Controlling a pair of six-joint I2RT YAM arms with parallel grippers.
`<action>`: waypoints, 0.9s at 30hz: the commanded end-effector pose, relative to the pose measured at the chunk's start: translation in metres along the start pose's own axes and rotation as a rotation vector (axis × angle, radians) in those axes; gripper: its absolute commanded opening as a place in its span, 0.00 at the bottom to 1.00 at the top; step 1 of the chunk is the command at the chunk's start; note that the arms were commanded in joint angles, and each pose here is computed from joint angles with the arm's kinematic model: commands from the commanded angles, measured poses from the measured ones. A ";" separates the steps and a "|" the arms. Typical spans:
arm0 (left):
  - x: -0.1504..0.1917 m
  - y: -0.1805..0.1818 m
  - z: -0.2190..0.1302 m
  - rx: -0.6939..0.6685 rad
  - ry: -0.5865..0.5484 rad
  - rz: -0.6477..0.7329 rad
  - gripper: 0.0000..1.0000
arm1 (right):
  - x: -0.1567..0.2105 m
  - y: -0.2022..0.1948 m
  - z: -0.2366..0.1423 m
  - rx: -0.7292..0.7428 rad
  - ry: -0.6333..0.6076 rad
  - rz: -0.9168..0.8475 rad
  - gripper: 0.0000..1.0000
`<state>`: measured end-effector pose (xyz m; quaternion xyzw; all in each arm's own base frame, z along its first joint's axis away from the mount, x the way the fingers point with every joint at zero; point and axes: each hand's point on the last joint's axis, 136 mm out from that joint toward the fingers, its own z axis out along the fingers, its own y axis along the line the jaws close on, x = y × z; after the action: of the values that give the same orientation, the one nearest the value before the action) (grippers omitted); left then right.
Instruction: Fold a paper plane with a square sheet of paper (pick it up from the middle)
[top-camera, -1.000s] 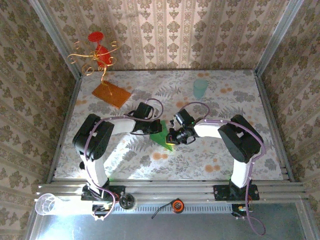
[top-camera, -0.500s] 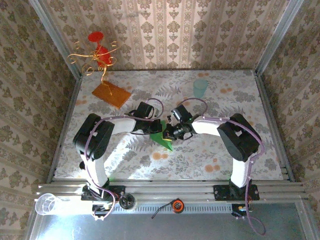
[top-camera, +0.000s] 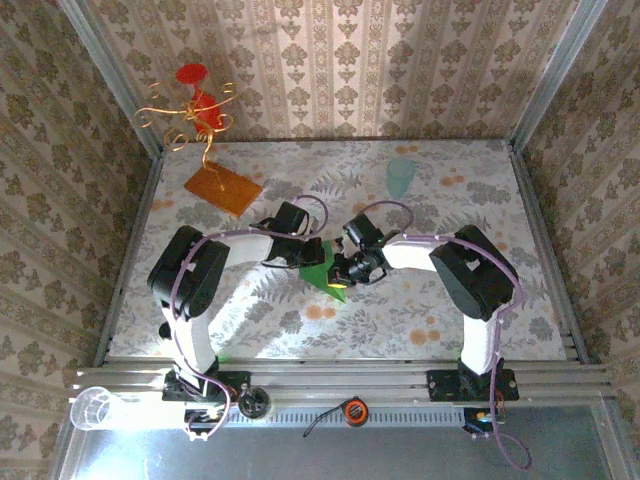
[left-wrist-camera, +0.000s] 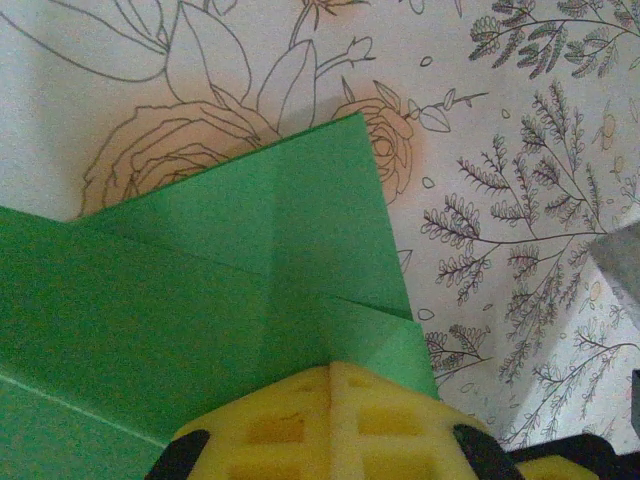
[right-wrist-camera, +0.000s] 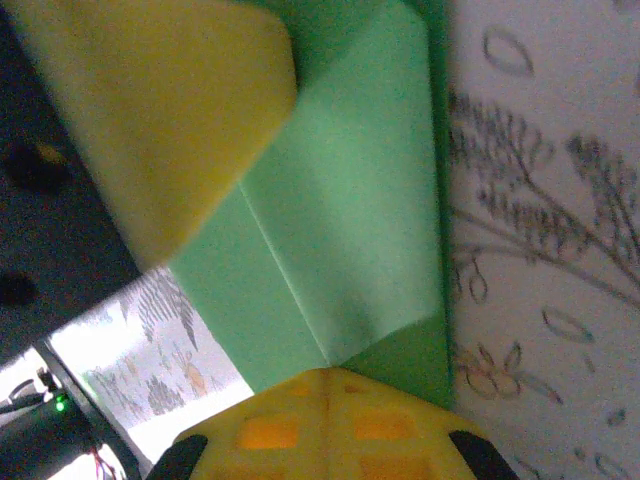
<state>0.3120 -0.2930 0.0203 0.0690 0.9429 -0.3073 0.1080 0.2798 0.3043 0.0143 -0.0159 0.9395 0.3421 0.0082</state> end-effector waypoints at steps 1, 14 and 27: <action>0.026 0.044 0.015 -0.145 0.079 -0.071 0.00 | 0.043 -0.021 -0.003 0.043 0.120 0.044 0.05; 0.023 0.047 0.012 -0.128 0.071 -0.077 0.00 | 0.083 -0.048 -0.018 0.080 0.130 0.073 0.10; -0.028 -0.017 -0.019 0.050 -0.038 -0.012 0.06 | 0.023 0.001 -0.062 -0.052 -0.187 -0.029 0.26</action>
<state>0.3182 -0.2923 0.0268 0.0633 0.9409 -0.3163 0.1031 0.2318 0.2658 0.0452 -0.0149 0.9306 0.3629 0.0463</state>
